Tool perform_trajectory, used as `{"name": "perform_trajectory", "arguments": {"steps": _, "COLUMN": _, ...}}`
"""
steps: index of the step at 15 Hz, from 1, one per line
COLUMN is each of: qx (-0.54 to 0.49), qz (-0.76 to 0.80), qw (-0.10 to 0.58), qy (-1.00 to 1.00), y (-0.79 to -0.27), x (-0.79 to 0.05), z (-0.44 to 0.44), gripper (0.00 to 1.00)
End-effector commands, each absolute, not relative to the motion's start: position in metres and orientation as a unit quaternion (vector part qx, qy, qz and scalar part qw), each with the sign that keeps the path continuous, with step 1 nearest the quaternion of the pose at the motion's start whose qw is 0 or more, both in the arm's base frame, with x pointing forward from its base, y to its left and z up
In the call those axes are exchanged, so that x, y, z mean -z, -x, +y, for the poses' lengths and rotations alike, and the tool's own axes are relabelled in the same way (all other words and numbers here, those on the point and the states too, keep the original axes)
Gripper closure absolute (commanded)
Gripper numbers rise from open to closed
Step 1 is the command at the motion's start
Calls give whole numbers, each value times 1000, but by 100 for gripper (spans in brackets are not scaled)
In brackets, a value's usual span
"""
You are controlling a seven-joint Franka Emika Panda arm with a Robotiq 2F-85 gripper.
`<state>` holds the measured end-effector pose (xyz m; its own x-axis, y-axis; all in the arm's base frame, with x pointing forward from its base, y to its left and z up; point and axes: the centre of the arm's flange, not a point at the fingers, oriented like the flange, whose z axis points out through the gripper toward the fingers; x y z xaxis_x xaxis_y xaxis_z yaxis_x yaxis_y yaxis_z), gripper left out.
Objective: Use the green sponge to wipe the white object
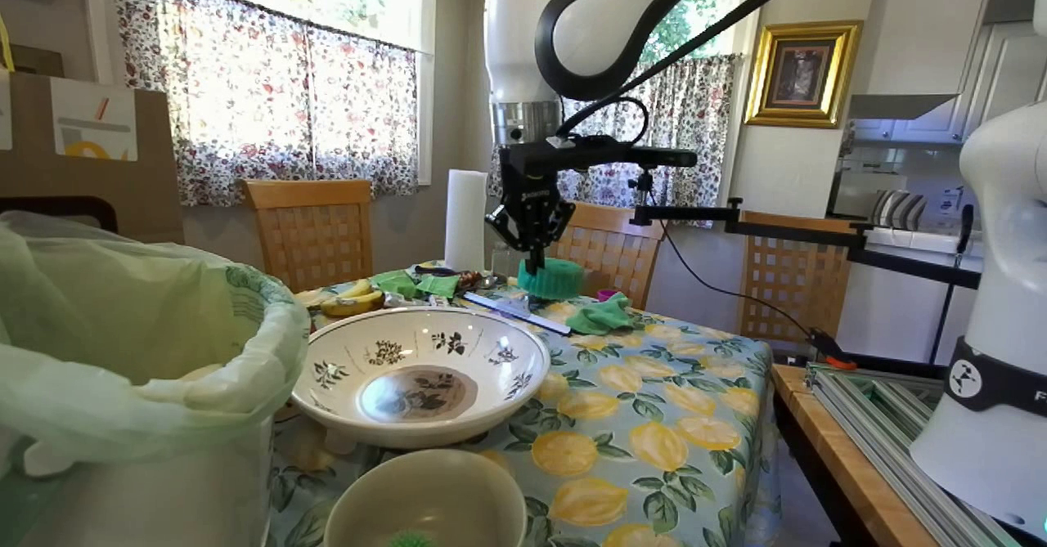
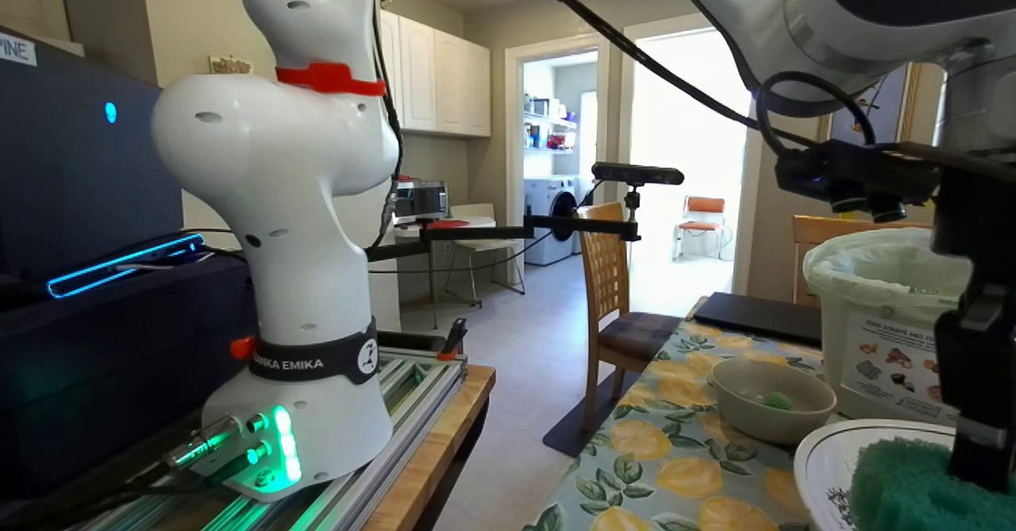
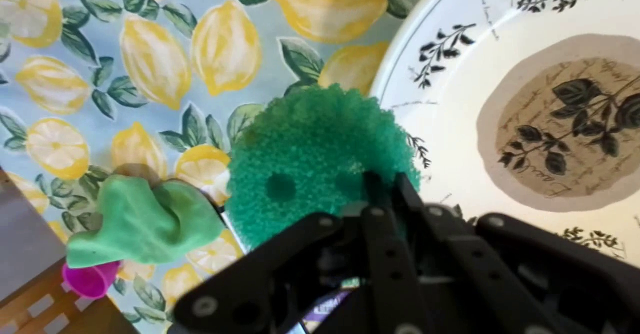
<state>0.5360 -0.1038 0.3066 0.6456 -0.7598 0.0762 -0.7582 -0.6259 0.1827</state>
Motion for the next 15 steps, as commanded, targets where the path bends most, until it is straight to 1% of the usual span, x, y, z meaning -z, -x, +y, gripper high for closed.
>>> {"name": "perform_trajectory", "arguments": {"steps": 1, "qx": 15, "qz": -426, "qw": 106, "qy": -898, "y": -517, "x": -278, "z": -110, "gripper": 98}}
{"name": "perform_trajectory", "arguments": {"steps": 5, "qx": 32, "qz": -425, "qw": 116, "qy": -897, "y": -496, "x": -247, "z": -115, "gripper": 98}}
{"name": "perform_trajectory", "arguments": {"steps": 7, "qx": 35, "qz": -427, "qw": 117, "qy": -896, "y": -490, "x": -245, "z": -117, "gripper": 98}}
{"name": "perform_trajectory", "arguments": {"steps": 8, "qx": 42, "qz": -424, "qw": 113, "qy": -898, "y": -501, "x": -248, "z": -115, "gripper": 92}}
{"name": "perform_trajectory", "arguments": {"steps": 11, "qx": 43, "qz": -425, "qw": 114, "qy": -897, "y": -498, "x": -245, "z": -118, "gripper": 92}}
{"name": "perform_trajectory", "arguments": {"steps": 12, "qx": 43, "qz": -425, "qw": 114, "qy": -897, "y": -498, "x": -245, "z": -118, "gripper": 98}}
{"name": "perform_trajectory", "arguments": {"steps": 15, "qx": 56, "qz": -433, "qw": 104, "qy": -894, "y": -492, "x": -243, "z": -128, "gripper": 98}}
